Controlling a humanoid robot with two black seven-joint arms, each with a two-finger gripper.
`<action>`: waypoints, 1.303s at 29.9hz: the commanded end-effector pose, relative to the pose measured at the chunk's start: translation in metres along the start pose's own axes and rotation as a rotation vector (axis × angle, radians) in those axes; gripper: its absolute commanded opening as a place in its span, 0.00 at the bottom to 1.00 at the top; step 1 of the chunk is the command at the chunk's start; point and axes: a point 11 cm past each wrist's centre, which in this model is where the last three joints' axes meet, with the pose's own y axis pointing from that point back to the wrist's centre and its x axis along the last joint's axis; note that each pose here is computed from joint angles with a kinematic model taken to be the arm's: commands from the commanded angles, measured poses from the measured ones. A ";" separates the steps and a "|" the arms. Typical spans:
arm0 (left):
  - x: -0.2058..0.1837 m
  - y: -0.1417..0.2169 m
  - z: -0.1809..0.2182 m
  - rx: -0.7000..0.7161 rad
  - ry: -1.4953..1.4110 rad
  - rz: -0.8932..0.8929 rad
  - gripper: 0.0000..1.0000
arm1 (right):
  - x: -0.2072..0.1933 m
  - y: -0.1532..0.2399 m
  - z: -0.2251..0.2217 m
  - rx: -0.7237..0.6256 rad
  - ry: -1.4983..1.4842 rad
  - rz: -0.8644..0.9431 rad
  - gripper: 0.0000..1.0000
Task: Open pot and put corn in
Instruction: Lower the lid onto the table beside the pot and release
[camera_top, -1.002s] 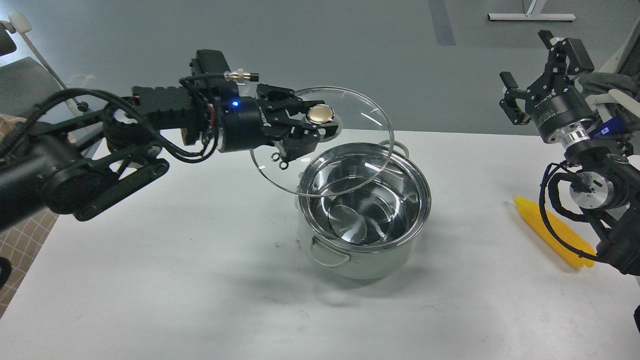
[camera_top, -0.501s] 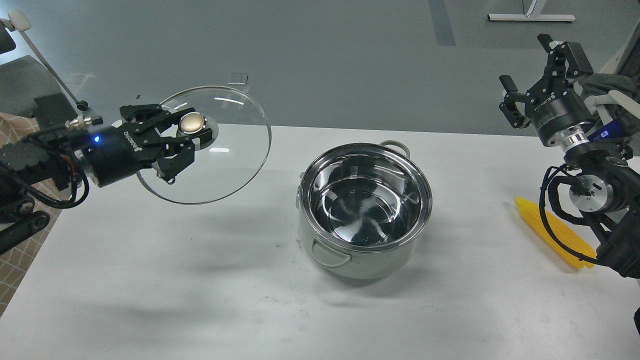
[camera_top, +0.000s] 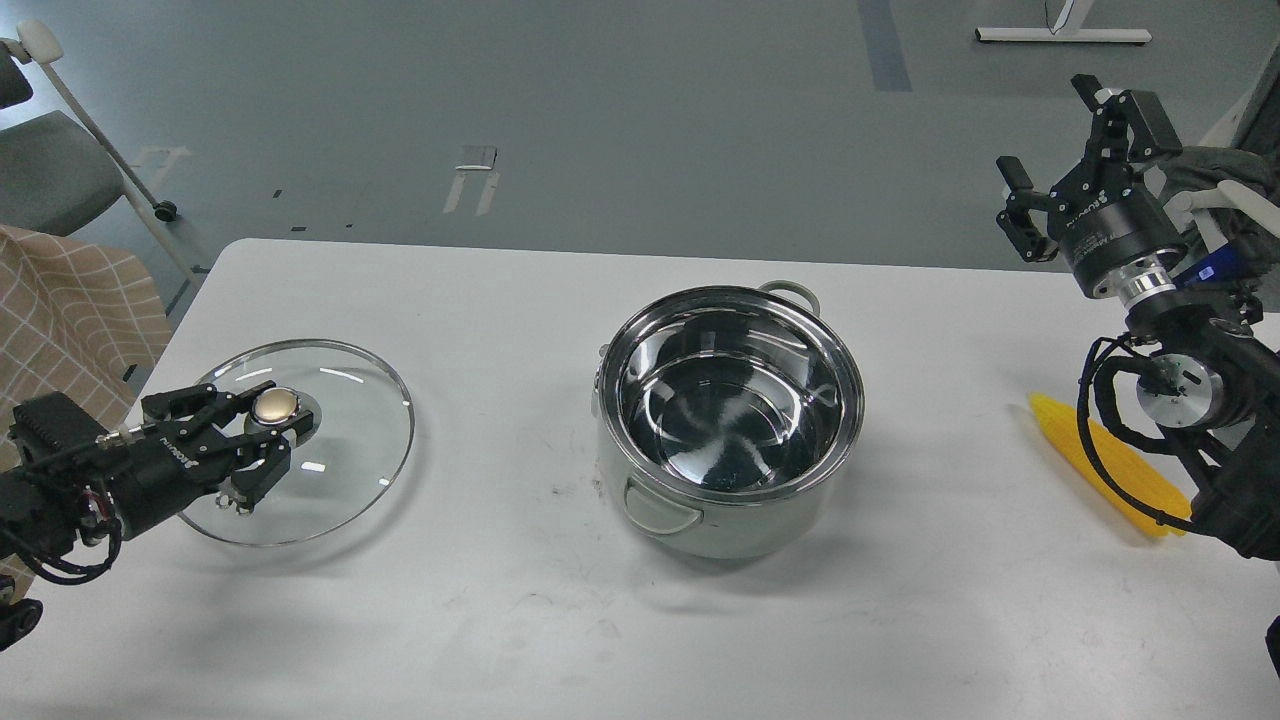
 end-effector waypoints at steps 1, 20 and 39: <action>-0.008 -0.002 0.001 0.009 0.014 -0.009 0.14 | 0.000 0.000 0.000 -0.001 0.000 0.000 1.00; -0.016 -0.009 0.010 0.000 0.035 -0.013 0.32 | 0.001 0.002 0.003 -0.007 0.001 0.002 1.00; -0.021 -0.012 0.013 0.000 0.045 -0.014 0.64 | 0.001 0.002 0.003 -0.007 0.001 0.002 1.00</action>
